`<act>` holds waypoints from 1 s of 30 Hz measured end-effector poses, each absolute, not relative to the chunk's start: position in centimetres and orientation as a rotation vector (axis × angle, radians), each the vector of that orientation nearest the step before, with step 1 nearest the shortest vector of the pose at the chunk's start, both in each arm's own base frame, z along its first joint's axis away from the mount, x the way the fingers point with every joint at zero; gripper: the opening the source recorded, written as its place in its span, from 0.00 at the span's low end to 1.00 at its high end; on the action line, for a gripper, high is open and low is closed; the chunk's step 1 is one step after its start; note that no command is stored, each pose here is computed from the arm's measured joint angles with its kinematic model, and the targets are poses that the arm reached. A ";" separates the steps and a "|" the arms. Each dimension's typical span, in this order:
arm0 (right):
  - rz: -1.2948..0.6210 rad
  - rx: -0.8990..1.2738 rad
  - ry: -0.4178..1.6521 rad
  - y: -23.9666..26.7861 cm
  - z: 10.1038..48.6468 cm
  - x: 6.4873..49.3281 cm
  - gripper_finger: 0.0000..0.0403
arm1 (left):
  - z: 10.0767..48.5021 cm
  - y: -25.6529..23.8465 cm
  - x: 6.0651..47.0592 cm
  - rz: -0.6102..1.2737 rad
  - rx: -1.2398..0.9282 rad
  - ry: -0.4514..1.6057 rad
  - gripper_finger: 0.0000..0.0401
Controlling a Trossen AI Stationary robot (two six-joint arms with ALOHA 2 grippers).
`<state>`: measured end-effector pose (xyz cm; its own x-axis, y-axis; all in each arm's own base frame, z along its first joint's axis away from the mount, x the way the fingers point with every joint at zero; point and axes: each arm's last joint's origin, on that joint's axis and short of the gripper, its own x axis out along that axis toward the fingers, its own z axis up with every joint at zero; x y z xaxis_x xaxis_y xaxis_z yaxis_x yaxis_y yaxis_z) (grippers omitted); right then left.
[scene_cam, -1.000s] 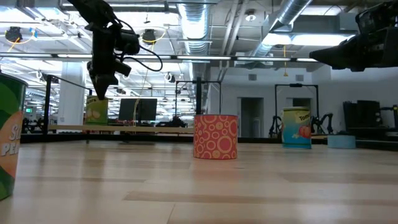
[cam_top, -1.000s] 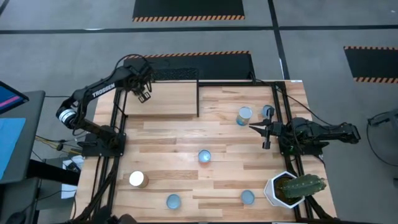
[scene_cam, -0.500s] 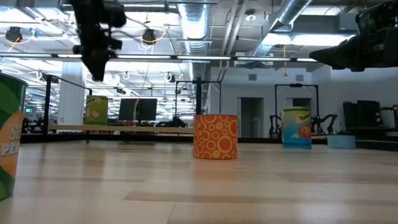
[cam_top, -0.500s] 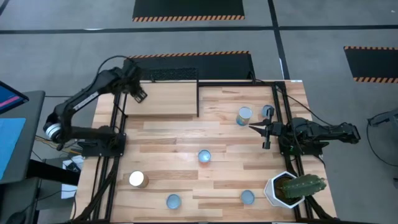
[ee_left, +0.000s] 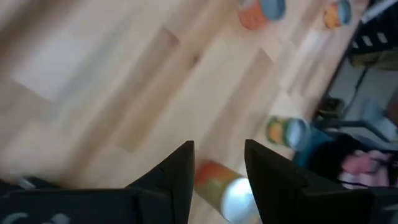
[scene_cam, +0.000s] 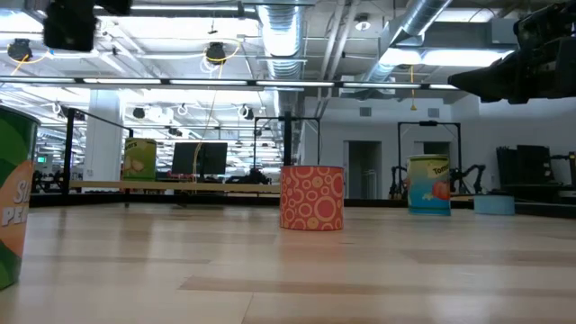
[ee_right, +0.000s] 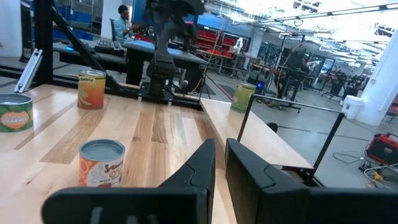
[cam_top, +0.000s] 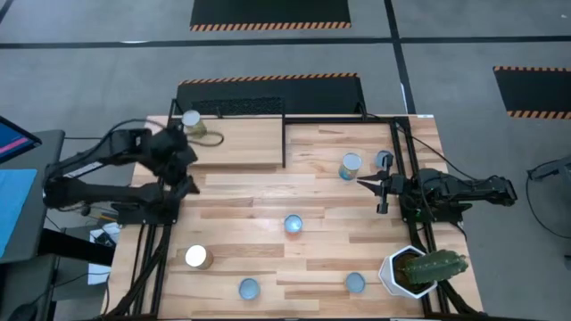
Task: Pick and place cans onto a shelf
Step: Put the canned green beans on the shelf
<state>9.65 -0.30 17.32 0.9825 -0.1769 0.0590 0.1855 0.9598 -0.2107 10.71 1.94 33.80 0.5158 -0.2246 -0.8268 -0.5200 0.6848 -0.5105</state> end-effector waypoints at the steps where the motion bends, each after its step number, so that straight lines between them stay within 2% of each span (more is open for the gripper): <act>1: -0.184 -0.218 -0.038 -0.3 17.3 9.6 0.15 | 33.9 1.3 10.7 0.197 -0.851 1.054 0.32; 5: -0.181 -0.218 -0.033 -0.3 17.3 9.6 0.15 | 33.7 -1.0 11.2 0.151 -0.874 1.104 0.32; 13: -0.179 -0.166 -0.035 -0.3 17.2 9.6 0.15 | 29.1 -6.3 13.2 0.057 -0.832 1.280 0.32; 17: -0.179 -0.167 -0.034 -0.3 17.2 9.6 0.15 | 27.3 -8.1 13.4 0.129 -0.804 1.394 0.32; 22: -0.179 -0.167 -0.032 -0.3 17.2 9.7 0.15 | 26.1 -9.7 13.9 0.262 -0.732 1.392 0.32; 30: -0.179 -0.170 -0.032 -0.3 17.2 9.7 0.15 | 23.8 -12.4 14.6 0.336 -0.629 1.494 0.32</act>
<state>9.65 -0.29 17.22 0.9835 -0.1746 0.0465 0.1800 0.9697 -0.1650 14.55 -12.39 23.77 0.0718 -0.1698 -0.9829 -0.5743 0.7986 -0.1800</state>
